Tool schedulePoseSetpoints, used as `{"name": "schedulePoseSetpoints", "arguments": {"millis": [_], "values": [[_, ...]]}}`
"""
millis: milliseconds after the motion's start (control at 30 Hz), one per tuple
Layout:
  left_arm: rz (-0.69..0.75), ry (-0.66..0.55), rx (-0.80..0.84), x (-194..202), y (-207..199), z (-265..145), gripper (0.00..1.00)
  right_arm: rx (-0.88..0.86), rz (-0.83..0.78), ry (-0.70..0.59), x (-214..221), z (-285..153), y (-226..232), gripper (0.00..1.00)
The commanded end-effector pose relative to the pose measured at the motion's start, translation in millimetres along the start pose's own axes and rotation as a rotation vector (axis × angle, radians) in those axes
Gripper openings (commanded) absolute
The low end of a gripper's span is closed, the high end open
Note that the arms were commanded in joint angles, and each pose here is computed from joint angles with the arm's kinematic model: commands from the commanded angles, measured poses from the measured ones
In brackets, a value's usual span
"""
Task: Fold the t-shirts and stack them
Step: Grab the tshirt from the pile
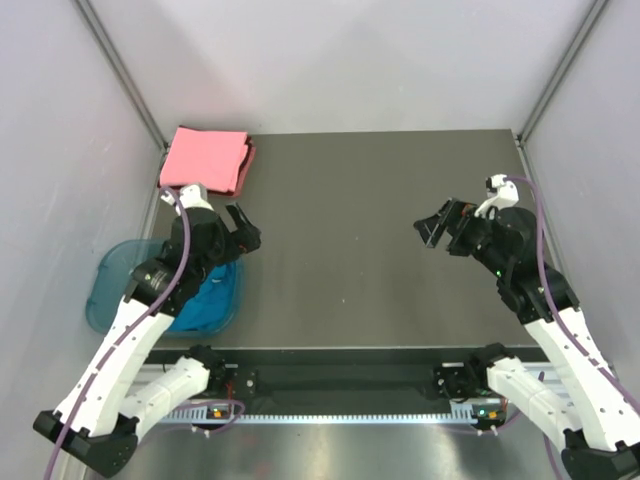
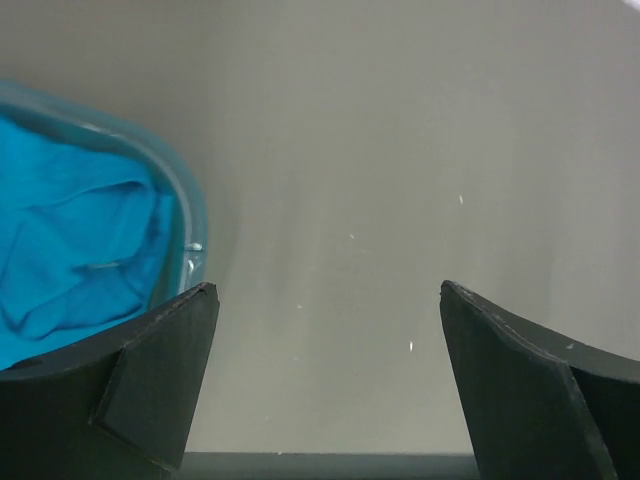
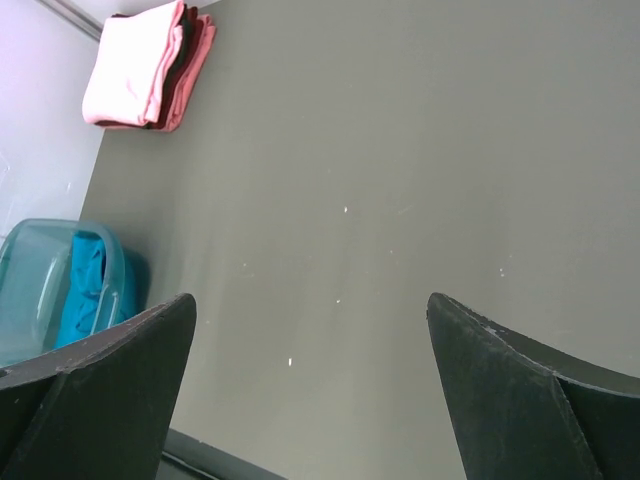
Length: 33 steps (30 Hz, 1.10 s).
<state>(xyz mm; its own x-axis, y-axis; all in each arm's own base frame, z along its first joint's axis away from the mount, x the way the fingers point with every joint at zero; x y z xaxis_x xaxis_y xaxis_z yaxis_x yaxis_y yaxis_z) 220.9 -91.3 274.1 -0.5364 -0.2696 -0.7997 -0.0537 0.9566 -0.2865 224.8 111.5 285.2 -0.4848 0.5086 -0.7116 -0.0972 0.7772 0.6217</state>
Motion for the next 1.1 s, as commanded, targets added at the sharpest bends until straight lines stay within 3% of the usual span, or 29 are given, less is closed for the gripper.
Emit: {"name": "schedulePoseSetpoints", "arguments": {"millis": [0, 67, 200, 433, 567, 700, 833, 933, 1067], "values": [[-0.104, -0.109, -0.130, -17, 21, -15, 0.95, -0.019, 0.008, -0.007, -1, 1, 2, 1.00], [-0.117, -0.149, -0.101, -21, 20, -20, 0.89, -0.022, 0.008, -0.003, 1, 1, 2, 1.00], [-0.189, -0.137, -0.270, -3, 50, -21, 0.81, -0.026, 0.002, 0.013, 2, 3, 3, 1.00], [-0.223, -0.036, -0.450, 45, 83, -7, 0.74, -0.065, 0.013, 0.032, 10, 1, 5, 1.00], [-0.242, -0.029, -0.553, 72, 106, 12, 0.73, -0.093, 0.021, 0.048, 13, -2, 9, 1.00], [-0.267, -0.078, -0.524, 68, 109, 35, 0.75, -0.119, 0.021, 0.053, 14, -7, 12, 1.00], [-0.282, -0.036, -0.609, 69, 130, 56, 0.70, -0.136, 0.020, 0.055, 15, -12, 14, 1.00], [-0.329, 0.027, -0.639, 83, 144, 71, 0.72, -0.131, 0.015, 0.049, 11, -21, 17, 1.00], [-0.294, -0.003, -0.591, 81, 143, 83, 0.73, -0.156, 0.020, 0.025, 6, -31, 23, 0.99]]}}
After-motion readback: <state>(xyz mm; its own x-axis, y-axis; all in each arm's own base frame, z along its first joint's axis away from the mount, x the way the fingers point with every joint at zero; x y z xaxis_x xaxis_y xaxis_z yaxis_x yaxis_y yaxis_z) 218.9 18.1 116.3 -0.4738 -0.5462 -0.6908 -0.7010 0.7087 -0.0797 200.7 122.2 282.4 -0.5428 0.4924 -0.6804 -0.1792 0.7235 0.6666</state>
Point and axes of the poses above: each gripper's point midway between its finger pads, its own z axis out along the fingers, its own y axis along the line the jaws close on, x = y × z, the point moved 3 cm from there along -z, back along the fingers, and after that the axes turned 10 degrees about z, right-handed, at the moved point
